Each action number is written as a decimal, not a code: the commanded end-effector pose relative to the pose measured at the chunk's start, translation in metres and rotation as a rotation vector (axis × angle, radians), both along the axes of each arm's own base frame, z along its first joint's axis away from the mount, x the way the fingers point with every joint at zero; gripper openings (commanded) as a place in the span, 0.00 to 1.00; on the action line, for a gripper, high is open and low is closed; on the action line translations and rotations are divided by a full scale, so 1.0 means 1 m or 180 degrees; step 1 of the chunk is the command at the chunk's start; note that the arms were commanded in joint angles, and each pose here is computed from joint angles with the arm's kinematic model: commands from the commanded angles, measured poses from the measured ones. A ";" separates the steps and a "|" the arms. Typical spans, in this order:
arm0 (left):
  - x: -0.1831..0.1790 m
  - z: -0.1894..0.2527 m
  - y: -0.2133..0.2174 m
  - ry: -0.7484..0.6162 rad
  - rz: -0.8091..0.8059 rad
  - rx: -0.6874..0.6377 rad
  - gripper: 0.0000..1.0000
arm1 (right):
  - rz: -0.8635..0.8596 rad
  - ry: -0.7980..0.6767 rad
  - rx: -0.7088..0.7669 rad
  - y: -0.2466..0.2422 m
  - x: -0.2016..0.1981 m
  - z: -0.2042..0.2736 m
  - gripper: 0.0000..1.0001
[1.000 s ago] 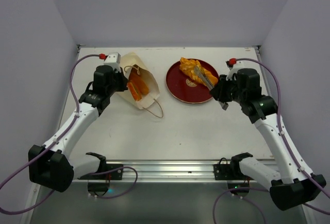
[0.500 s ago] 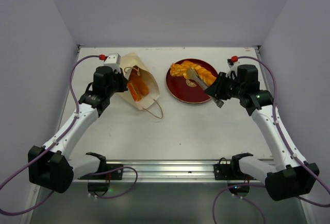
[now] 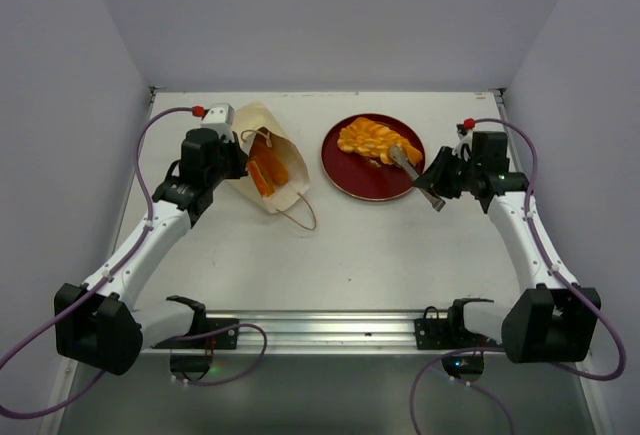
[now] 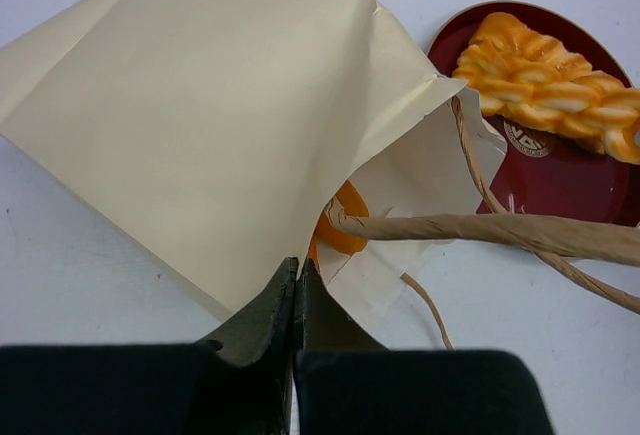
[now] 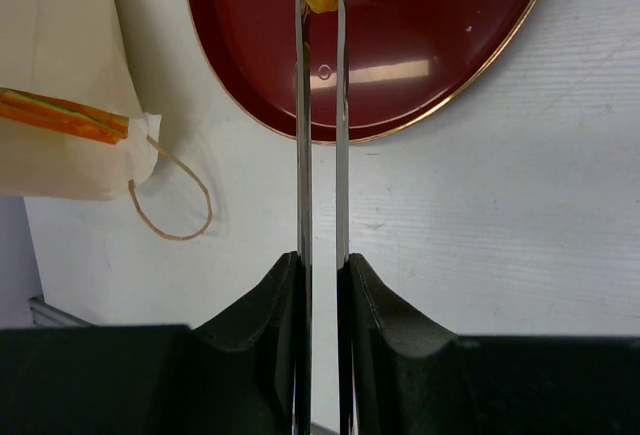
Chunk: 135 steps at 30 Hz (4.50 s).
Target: Take the fake bread out of the paper bag
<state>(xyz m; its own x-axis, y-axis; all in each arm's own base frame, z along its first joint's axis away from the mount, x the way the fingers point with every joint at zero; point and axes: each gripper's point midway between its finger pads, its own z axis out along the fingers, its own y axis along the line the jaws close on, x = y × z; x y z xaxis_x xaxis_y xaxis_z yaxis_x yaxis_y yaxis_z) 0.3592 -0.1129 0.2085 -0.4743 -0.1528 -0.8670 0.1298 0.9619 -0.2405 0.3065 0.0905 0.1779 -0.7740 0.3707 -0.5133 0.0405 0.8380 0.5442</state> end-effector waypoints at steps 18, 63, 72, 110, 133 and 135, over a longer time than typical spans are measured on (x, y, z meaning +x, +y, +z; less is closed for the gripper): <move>0.003 0.024 0.000 -0.0279 -0.0034 -0.0082 0.00 | 0.0175 -0.0403 -0.0088 -0.019 0.001 0.014 0.62; -0.001 0.016 -0.004 -0.0249 -0.0124 -0.0098 0.00 | 0.1511 0.0138 -0.1868 0.004 -0.009 -0.108 0.99; -0.002 0.015 -0.004 -0.0245 -0.0137 -0.0092 0.00 | 0.1555 0.0509 -0.1933 0.004 -0.008 -0.149 0.99; -0.006 0.023 -0.003 -0.0311 -0.0160 -0.0093 0.00 | 0.1692 -0.0186 -0.2082 0.001 -0.003 -0.062 0.00; -0.007 0.020 -0.001 -0.0291 -0.0149 -0.0039 0.00 | 0.1948 0.0589 -0.1854 -0.013 -0.002 -0.148 0.43; -0.006 0.020 -0.001 -0.0296 -0.0150 -0.0038 0.00 | 0.1959 0.0574 -0.1828 -0.015 -0.002 -0.148 0.46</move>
